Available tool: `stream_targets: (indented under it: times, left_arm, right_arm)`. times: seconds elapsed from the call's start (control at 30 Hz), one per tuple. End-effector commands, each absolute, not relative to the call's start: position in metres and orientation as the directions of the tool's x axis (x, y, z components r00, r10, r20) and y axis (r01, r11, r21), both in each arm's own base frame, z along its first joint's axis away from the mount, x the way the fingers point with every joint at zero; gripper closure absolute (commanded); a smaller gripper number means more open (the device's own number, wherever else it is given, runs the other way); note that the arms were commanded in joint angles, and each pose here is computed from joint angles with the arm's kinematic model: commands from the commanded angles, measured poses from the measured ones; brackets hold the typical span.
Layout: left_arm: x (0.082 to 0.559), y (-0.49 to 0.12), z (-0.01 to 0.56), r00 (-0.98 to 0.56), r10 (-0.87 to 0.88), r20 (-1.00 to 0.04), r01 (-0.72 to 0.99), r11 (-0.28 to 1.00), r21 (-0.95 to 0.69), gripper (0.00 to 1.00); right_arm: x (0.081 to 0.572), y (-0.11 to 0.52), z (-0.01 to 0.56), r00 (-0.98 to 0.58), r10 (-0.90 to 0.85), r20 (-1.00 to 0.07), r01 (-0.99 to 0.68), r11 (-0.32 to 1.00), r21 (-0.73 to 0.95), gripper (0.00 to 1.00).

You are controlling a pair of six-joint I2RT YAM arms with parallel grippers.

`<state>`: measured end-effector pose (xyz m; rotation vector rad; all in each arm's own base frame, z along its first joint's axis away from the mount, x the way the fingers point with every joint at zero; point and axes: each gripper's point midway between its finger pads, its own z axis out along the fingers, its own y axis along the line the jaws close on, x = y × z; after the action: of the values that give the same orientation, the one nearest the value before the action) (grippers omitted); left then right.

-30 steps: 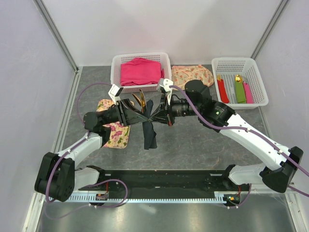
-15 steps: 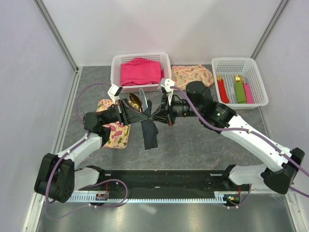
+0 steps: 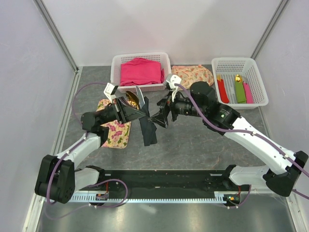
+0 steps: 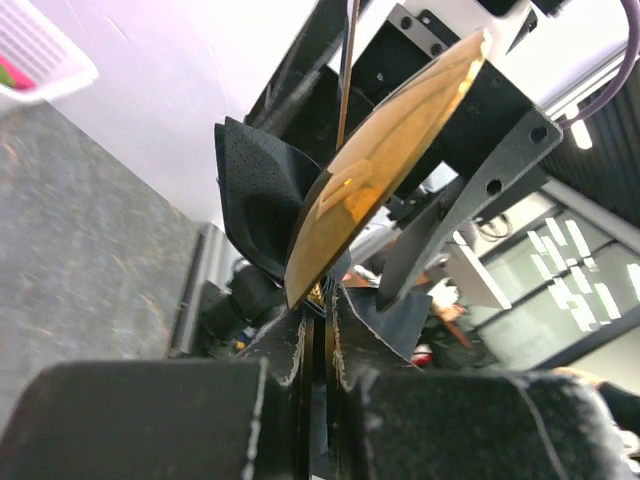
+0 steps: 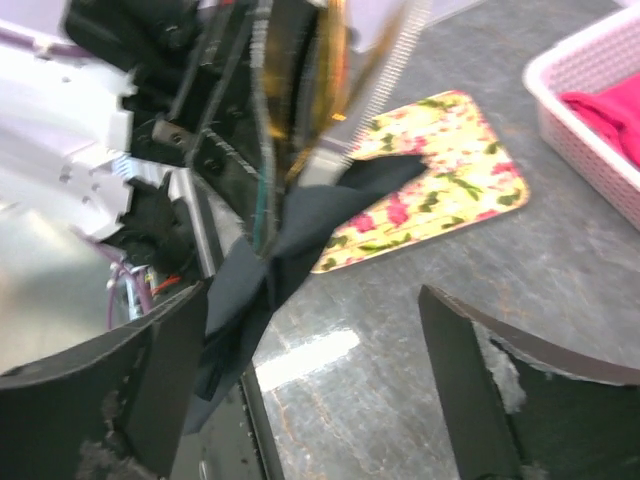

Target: Place the utensils on the paper napkin and roll it up

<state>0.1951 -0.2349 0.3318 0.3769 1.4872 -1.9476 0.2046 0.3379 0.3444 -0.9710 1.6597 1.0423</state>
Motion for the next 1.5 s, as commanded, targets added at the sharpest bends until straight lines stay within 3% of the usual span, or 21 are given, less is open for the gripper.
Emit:
stream_targets:
  times: [0.0, 0.17, 0.23, 0.33, 0.37, 0.43, 0.47, 0.57, 0.7, 0.83, 1.13, 1.47]
  left_arm:
    - [0.195, -0.227, 0.360, -0.542, -0.420, -0.728, 0.823, -0.089, -0.562, 0.98]
    - [0.224, -0.225, 0.350, -0.529, -0.454, -0.717, 0.785, 0.061, -0.617, 0.98]
    - [0.236, -0.223, 0.350, -0.465, -0.460, -0.756, 0.798, 0.152, -0.584, 0.98]
    - [0.260, -0.213, 0.338, -0.452, -0.481, -0.751, 0.714, 0.310, -0.628, 0.98]
    - [0.267, -0.210, 0.336, -0.440, -0.494, -0.750, 0.695, 0.341, -0.632, 0.98]
    - [0.274, -0.208, 0.328, -0.466, -0.492, -0.735, 0.647, 0.378, -0.662, 0.98]
    - [0.279, -0.206, 0.327, -0.462, -0.504, -0.730, 0.625, 0.398, -0.671, 0.98]
    - [0.286, -0.202, 0.319, -0.473, -0.505, -0.722, 0.582, 0.436, -0.686, 0.98]
    - [0.291, -0.201, 0.313, -0.483, -0.507, -0.714, 0.552, 0.456, -0.698, 0.98]
    - [0.281, -0.206, 0.328, -0.494, -0.522, -0.696, 0.591, 0.386, -0.709, 0.98]
    - [0.248, -0.215, 0.347, -0.555, -0.530, -0.641, 0.651, 0.202, -0.732, 0.98]
    - [0.231, -0.216, 0.357, -0.559, -0.522, -0.645, 0.697, 0.126, -0.706, 0.98]
  right_arm:
    - [0.223, 0.319, 0.364, -0.262, -0.055, -0.963, -0.860, 0.466, 0.208, 0.02]
    - [0.220, 0.320, 0.365, -0.260, -0.013, -0.966, -0.861, 0.455, 0.226, 0.02]
    - [0.226, 0.314, 0.364, -0.214, -0.005, -0.977, -0.849, 0.496, 0.183, 0.08]
    - [0.230, 0.314, 0.379, -0.141, 0.014, -0.990, -0.850, 0.511, 0.128, 0.29]
    - [0.229, 0.316, 0.382, -0.126, 0.009, -0.992, -0.855, 0.506, 0.114, 0.42]
    - [0.229, 0.319, 0.384, -0.074, -0.019, -0.997, -0.861, 0.505, 0.054, 0.54]
    - [0.225, 0.323, 0.385, -0.055, -0.031, -0.998, -0.869, 0.494, 0.032, 0.65]
    - [0.222, 0.335, 0.379, -0.015, -0.080, -0.997, -0.876, 0.481, -0.026, 0.73]
    - [0.214, 0.352, 0.363, 0.008, -0.137, -0.991, -0.891, 0.449, -0.069, 0.73]
    - [0.219, 0.360, 0.333, -0.025, -0.197, -0.980, -0.891, 0.449, -0.068, 0.73]
    - [0.232, 0.356, 0.304, -0.065, -0.231, -0.971, -0.876, 0.480, -0.055, 0.57]
    - [0.227, 0.348, 0.303, -0.222, -0.140, -0.965, -0.890, 0.434, 0.142, 0.40]
